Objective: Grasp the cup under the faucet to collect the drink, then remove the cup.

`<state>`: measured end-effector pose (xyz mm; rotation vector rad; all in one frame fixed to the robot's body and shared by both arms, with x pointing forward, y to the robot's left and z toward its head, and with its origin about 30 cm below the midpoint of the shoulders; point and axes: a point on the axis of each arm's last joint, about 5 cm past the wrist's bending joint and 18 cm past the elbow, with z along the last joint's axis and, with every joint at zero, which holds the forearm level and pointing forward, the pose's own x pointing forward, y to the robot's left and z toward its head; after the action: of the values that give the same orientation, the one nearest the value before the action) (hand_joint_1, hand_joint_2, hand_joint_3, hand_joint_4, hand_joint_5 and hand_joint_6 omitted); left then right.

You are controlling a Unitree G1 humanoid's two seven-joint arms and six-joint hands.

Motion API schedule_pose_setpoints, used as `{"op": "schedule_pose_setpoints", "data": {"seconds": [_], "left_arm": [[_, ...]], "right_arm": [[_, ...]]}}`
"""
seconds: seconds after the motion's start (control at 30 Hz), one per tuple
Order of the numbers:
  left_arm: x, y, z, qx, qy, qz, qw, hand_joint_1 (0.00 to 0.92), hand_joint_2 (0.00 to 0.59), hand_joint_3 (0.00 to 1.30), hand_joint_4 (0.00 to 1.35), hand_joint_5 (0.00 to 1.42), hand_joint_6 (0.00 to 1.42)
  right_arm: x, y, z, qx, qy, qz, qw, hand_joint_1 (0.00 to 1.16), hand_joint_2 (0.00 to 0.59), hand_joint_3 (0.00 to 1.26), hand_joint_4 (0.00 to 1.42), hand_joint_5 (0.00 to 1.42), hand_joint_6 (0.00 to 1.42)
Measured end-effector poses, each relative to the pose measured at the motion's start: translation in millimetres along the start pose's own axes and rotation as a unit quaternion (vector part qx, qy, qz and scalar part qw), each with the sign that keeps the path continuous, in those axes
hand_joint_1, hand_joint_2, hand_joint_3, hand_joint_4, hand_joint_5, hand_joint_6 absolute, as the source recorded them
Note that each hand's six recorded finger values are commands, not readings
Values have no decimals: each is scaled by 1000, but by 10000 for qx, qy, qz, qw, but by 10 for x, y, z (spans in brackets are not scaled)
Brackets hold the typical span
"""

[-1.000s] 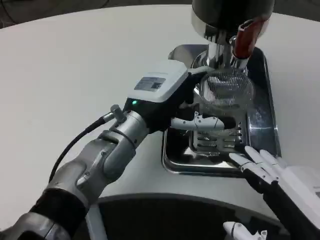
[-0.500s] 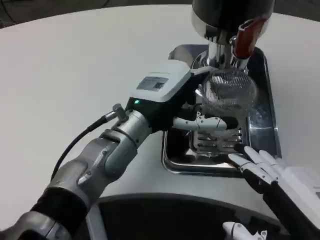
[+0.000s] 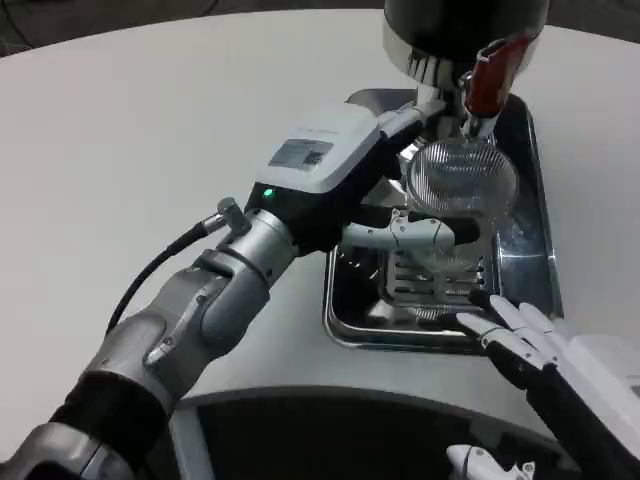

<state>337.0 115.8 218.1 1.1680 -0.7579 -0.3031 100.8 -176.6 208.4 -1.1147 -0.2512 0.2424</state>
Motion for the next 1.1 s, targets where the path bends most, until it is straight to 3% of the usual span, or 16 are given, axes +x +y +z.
{"op": "schedule_pose_setpoints", "data": {"seconds": [0.4,0.67,0.83,0.97,1.1], "left_arm": [[-239,71,-55,-262,0,251,9993,49,56,134,130,483,1021],[-525,314,-63,-659,-77,845,9942,0,45,213,248,482,961],[-641,508,-29,-1131,-260,1288,9849,0,48,305,335,485,878],[-676,717,21,-1456,-609,1576,9748,0,50,369,413,474,719],[-667,874,73,-1857,-1009,1549,9650,0,56,390,437,464,557]], "right_arm": [[10,1,-8,6,6,-3,10000,334,414,156,0,0,0],[20,-7,-18,4,24,-30,10000,337,415,156,0,0,0],[36,-14,-20,17,14,-64,10000,338,416,156,0,0,0],[53,-18,-20,14,-12,-87,10000,338,419,156,0,0,0],[63,-13,-17,28,-35,-77,10000,339,421,156,0,0,0]]}}
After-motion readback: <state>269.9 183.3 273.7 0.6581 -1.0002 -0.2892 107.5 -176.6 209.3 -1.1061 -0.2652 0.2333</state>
